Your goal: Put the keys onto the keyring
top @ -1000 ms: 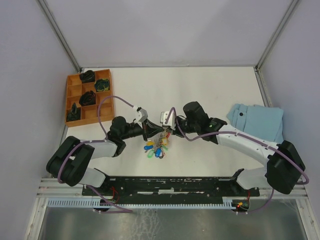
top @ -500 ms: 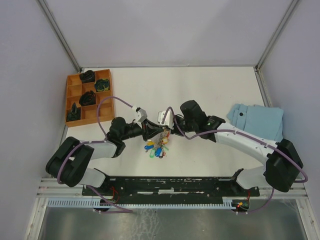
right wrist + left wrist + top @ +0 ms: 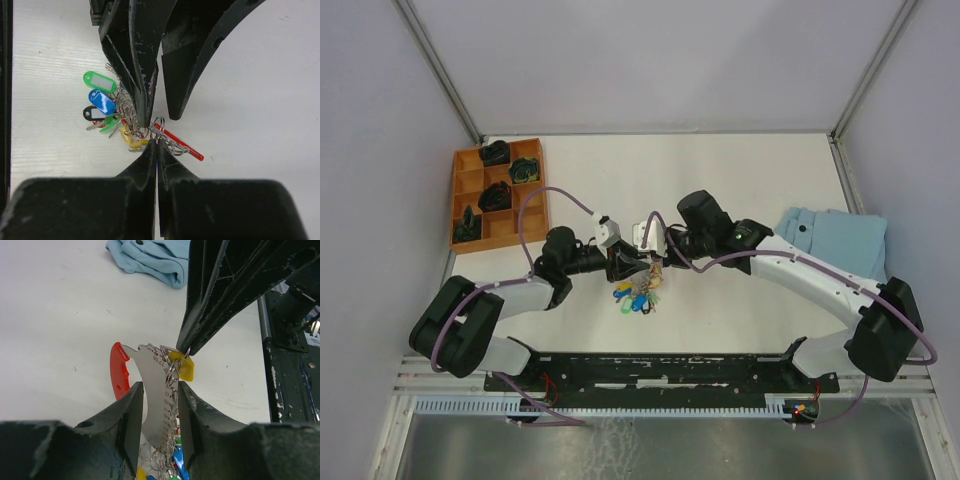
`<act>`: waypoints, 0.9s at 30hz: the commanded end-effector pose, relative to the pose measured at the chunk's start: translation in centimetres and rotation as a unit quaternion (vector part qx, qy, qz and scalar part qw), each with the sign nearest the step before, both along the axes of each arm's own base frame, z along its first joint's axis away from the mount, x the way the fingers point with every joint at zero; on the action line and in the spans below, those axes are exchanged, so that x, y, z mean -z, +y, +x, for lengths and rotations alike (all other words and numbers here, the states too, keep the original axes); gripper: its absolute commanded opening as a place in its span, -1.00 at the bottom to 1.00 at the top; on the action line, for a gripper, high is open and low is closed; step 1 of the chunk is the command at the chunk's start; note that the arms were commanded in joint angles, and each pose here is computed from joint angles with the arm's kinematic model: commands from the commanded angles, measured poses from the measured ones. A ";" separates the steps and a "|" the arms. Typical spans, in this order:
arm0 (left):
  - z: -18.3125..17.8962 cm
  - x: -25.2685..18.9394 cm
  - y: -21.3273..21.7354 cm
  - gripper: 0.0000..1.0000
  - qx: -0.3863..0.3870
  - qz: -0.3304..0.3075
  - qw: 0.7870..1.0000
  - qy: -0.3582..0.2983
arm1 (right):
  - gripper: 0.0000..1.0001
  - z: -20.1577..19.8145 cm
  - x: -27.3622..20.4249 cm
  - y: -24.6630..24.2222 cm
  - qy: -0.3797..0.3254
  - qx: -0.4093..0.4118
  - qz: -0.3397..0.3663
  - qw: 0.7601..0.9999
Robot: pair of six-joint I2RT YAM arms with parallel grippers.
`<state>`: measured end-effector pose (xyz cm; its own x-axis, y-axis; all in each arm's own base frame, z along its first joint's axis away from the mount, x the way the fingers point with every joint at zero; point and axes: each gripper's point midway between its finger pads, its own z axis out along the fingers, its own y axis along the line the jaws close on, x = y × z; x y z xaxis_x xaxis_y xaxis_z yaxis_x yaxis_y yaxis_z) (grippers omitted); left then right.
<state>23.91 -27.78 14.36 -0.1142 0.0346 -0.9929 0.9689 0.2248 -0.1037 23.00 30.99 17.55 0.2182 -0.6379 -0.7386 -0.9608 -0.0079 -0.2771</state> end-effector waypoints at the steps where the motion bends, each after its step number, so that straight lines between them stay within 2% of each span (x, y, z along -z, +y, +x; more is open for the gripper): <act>1: -0.3 -2.4 -0.6 -0.17 0.039 -0.011 0.997 -0.063 | -0.99 -0.2 -2.4 1.5 -0.013 -0.035 0.026 0.999; 6: -0.2 -2.6 -0.8 -0.15 0.051 -0.010 0.997 -0.060 | -0.99 -0.3 -2.5 1.7 -0.011 -0.040 0.028 0.999; 10: -0.7 -2.7 -1.1 -0.22 0.070 -0.013 0.996 -0.057 | -0.99 -0.4 -2.4 1.7 -0.009 -0.041 0.027 0.999; 15: -0.9 -2.5 -1.2 -0.53 0.084 -0.012 0.995 -0.049 | -0.99 -0.4 -2.2 1.6 -0.007 -0.040 0.025 0.999; 19: -0.9 -2.2 -1.2 -0.92 0.086 -0.003 0.995 -0.046 | -0.99 -0.2 -2.3 0.9 -0.015 -0.025 0.018 0.999; 23: -0.6 -1.9 -1.0 -0.95 0.072 0.006 0.996 -0.044 | -0.99 -0.3 -2.2 -0.3 -0.023 0.000 0.014 1.000; 27: 0.8 -2.2 -0.6 -0.95 0.024 0.005 0.999 -0.033 | -0.99 -0.7 -0.8 -1.7 -0.020 0.031 0.015 0.999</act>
<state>22.80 -28.74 15.41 -0.0860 0.0587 -0.9946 0.9926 0.0907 -0.0805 22.34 30.46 16.96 0.2202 -0.6523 -0.7253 -0.9617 -0.0207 -0.2733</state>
